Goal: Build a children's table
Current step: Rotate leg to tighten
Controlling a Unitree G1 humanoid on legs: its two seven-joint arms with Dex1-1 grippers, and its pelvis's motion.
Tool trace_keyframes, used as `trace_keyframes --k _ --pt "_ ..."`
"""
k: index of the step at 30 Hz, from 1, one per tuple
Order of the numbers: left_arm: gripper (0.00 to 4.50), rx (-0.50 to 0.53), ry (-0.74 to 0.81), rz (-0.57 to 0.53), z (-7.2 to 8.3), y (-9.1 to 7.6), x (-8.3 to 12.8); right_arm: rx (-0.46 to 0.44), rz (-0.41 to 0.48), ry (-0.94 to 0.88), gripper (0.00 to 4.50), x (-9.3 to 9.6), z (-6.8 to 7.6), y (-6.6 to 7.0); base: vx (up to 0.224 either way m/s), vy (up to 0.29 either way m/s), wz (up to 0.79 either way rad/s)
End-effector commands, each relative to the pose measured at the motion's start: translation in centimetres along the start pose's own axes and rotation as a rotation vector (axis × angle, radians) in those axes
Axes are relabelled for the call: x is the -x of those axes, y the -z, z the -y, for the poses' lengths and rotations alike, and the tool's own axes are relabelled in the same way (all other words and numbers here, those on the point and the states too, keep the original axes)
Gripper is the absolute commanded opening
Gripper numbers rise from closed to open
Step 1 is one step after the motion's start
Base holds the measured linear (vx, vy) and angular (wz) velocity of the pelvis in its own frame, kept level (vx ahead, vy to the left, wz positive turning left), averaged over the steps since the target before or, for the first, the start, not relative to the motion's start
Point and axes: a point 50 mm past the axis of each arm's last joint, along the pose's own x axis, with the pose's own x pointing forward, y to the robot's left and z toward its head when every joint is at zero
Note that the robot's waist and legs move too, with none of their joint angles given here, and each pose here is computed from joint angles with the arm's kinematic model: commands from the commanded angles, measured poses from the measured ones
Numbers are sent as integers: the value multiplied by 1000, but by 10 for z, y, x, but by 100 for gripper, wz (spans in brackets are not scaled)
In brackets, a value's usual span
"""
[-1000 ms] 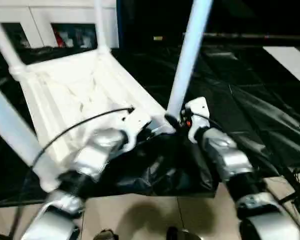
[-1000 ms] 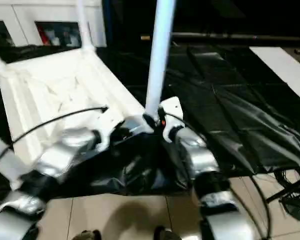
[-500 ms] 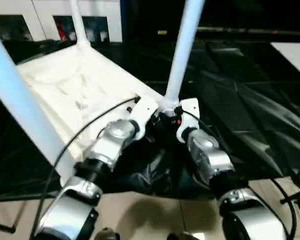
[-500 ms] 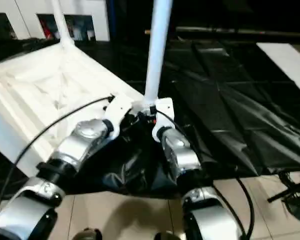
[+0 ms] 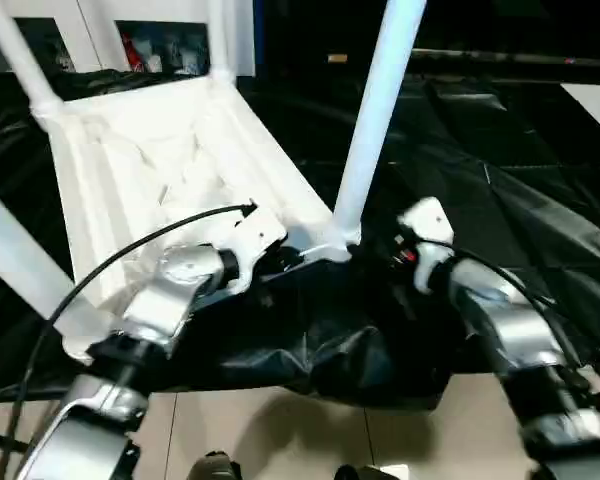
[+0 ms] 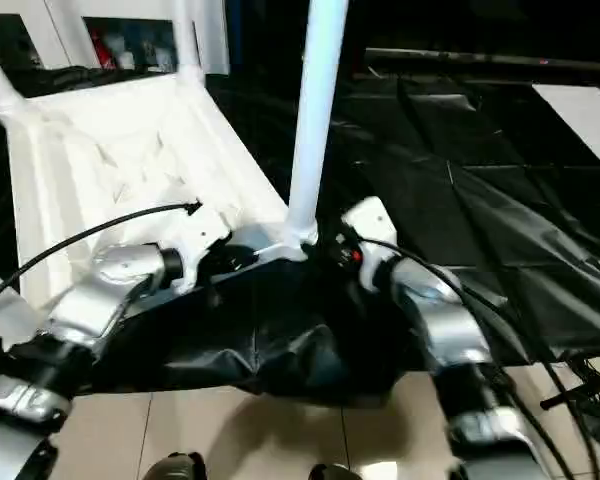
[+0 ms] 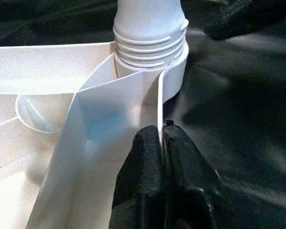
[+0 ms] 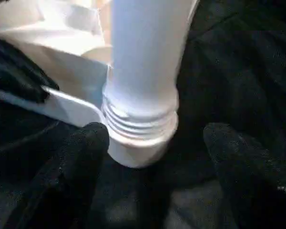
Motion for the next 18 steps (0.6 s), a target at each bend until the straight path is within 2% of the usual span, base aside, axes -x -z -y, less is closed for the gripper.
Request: trace_keyframes --k 1,2,4,8,18 --pt "0 21 155 9 19 7 -1 25 -9 -80 399 5 -6 -5 0 0 0" --pt "0 23 193 30 22 4 1 21 -18 -108 412 6 -8 -5 0 0 0" --pt "0 24 218 44 24 2 3 17 -24 -126 412 6 -10 -4 0 0 0" --pt "0 30 300 86 32 -6 6 23 -49 -255 412 3 -22 -2 0 0 0" --pt "0 30 305 80 33 -5 9 24 -51 -290 412 -1 -21 -4 0 0 0"
